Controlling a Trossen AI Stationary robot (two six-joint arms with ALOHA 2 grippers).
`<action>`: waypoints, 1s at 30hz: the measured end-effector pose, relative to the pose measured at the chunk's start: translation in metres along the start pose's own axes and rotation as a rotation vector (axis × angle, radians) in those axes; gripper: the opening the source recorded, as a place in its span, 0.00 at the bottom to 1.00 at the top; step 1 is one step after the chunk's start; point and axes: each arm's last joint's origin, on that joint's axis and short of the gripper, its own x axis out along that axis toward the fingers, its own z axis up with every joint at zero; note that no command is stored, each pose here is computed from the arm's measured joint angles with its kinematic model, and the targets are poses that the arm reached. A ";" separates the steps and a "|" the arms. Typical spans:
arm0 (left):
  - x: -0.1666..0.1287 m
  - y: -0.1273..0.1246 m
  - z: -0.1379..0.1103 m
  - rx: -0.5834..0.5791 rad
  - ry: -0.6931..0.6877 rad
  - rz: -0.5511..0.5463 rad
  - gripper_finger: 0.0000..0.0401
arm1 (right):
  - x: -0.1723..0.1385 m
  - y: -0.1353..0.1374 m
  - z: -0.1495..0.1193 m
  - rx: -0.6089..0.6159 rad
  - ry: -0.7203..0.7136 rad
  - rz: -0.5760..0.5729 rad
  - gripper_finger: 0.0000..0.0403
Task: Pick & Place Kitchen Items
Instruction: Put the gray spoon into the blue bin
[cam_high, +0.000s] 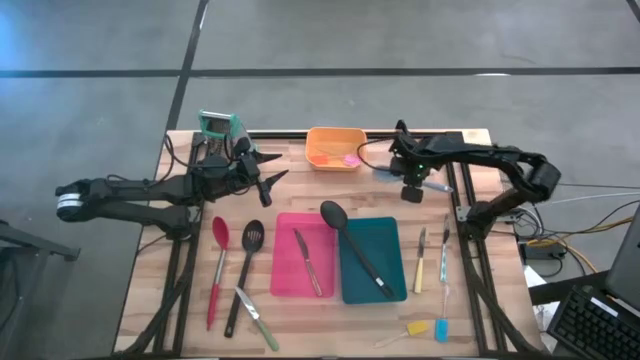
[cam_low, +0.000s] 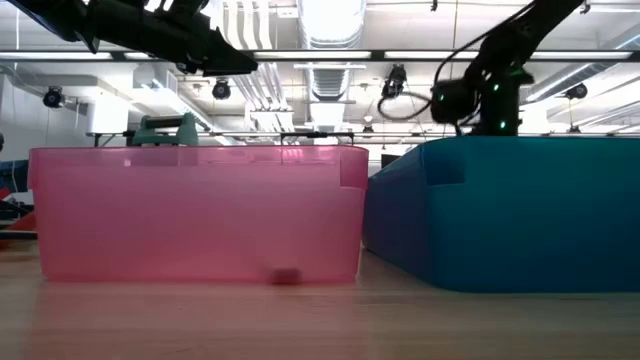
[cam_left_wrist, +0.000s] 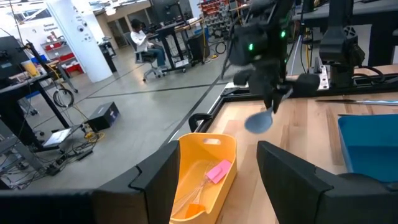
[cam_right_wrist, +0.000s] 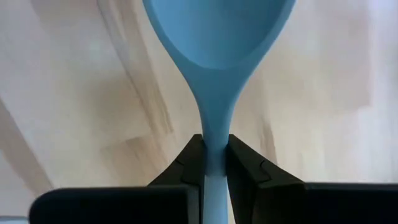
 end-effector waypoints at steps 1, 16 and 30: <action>0.000 0.000 0.000 0.000 0.000 0.000 0.54 | -0.006 0.001 -0.002 0.027 -0.015 -0.005 0.07; 0.000 0.000 0.000 -0.004 0.000 0.000 0.54 | -0.084 0.037 -0.020 0.401 -0.444 0.163 0.07; 0.000 0.000 0.000 -0.004 0.000 0.000 0.54 | -0.122 0.110 -0.007 0.231 -0.798 0.318 0.07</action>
